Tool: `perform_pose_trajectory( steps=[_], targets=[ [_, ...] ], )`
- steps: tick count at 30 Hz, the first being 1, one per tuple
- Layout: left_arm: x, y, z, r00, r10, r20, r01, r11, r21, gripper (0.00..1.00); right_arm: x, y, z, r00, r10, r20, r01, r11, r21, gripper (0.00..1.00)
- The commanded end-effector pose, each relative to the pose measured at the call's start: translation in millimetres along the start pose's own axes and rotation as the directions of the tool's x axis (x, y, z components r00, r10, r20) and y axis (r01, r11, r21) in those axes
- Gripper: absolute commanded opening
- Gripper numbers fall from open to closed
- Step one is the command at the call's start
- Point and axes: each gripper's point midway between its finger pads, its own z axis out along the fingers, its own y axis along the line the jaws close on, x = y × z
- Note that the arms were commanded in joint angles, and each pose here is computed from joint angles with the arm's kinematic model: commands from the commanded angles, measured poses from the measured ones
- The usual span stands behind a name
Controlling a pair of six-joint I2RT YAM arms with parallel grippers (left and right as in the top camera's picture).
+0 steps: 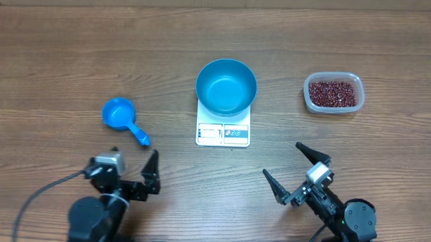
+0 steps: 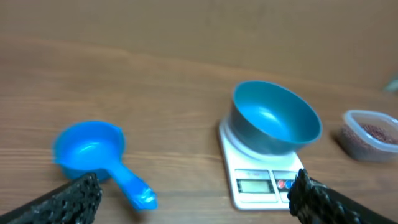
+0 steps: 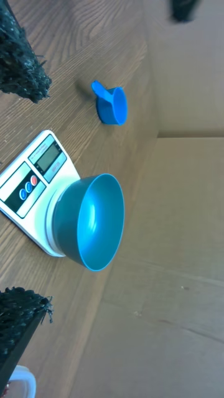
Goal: Scoop item into bowl and weigh 150g on scale
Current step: 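Move the left gripper forward over the blue scoop handle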
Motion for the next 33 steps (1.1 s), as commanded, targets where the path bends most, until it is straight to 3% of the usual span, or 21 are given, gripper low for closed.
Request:
perform_pose_trajectory(
  steps=[1,8,15,20,27,33],
  targets=[
    [-47.1,9.1,-18.9,0.997,0.072,0.029,-0.069,0.991,-0.118,1.00,-0.6,-2.0,-0.4,1.000,0.003,0.010,-0.003,1.000,0.011,1.00],
    [-77.8,28.5,-25.2,0.973,0.080,-0.217,-0.144,0.944,-0.298,1.00,-0.6,-2.0,-0.4,1.000,0.003,0.010,-0.003,1.000,0.011,1.00],
    [-73.6,4.1,12.3,0.942,0.061,-0.330,-0.119,0.980,-0.159,1.00,-0.6,-2.0,-0.4,1.000,0.003,0.010,-0.003,1.000,0.011,1.00],
    [-55.6,5.3,34.0,0.906,0.045,-0.421,-0.117,0.983,-0.145,1.00,-0.6,-2.0,-0.4,1.000,0.003,0.010,-0.003,1.000,0.011,1.00],
    [-37.3,9.2,62.2,0.866,0.018,-0.500,-0.106,0.983,-0.148,1.00,-0.6,-2.0,-0.4,1.000,0.003,0.010,-0.003,1.000,0.011,1.00],
    [-31.3,22.1,70.4,0.862,-0.155,-0.482,0.009,0.957,-0.291,1.00,-0.6,-1.9,-0.4,1.000,0.003,0.010,-0.003,1.000,0.011,1.00]
  ],
)
